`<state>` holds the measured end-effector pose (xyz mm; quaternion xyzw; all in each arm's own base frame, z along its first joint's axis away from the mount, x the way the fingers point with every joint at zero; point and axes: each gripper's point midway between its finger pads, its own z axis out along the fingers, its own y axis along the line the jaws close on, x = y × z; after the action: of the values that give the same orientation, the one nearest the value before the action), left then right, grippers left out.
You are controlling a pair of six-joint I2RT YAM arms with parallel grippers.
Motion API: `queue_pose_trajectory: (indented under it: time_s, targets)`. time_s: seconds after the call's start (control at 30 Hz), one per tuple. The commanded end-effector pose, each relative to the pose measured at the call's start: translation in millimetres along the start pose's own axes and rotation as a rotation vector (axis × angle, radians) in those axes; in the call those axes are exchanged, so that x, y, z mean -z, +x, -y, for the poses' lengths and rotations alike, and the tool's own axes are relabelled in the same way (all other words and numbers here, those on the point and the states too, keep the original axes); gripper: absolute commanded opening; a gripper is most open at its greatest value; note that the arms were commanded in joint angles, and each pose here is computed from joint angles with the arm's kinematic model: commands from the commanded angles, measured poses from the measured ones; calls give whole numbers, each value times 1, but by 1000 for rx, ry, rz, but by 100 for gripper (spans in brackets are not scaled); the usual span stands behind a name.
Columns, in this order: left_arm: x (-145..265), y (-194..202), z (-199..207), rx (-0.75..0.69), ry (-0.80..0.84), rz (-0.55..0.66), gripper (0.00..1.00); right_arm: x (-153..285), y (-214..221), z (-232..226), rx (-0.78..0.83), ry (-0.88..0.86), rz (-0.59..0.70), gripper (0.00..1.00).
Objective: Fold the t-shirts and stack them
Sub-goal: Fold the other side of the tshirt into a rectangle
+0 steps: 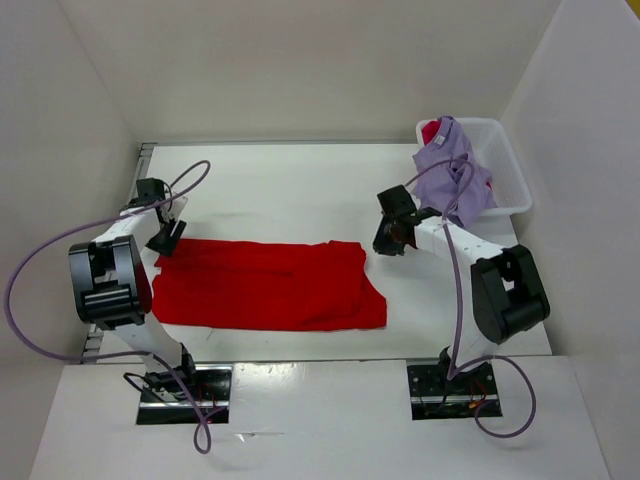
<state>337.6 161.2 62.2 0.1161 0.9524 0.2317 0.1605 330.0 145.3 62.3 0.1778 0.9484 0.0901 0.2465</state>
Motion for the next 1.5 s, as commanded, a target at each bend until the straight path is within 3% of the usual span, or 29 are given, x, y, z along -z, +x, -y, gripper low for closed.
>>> queue_pose_trajectory:
  time_s: [0.0, 0.13, 0.33, 0.53, 0.77, 0.87, 0.93, 1.07, 1.33, 1.43, 1.47]
  targets:
    - [-11, -7, -4, 35, -19, -8, 81, -12, 8, -8, 15, -51, -36, 14]
    - [-15, -10, -6, 34, -25, -15, 81, -38, 24, -15, 31, -87, -106, 14]
    - [-20, -7, -2, 27, -15, -31, 81, -37, 24, -41, 75, -196, -134, 15]
    - [-24, -2, 3, 32, -6, -47, 81, -17, 12, -66, 104, -294, -81, 15]
    - [-23, 3, 4, 25, -3, -69, 81, -12, 11, -71, 118, -291, -64, 18]
    - [-21, -2, 3, 18, -14, -62, 81, -2, 7, -72, 131, -274, -20, 26]
    - [-21, 0, 6, 7, -17, -70, 81, 2, 6, -72, 137, -267, 1, 40]
    - [-22, 1, 12, 11, -7, -81, 81, -6, 7, -70, 137, -250, -3, 50]
    - [-21, 0, 12, 11, -24, -86, 81, -50, 5, -69, 198, -176, -18, 51]
    - [-20, 0, 12, 2, -23, -86, 81, -53, 9, -74, 211, -212, -38, 25]
    - [-20, 0, 12, 2, -23, -86, 81, -58, 16, -72, 198, -213, -58, 8]
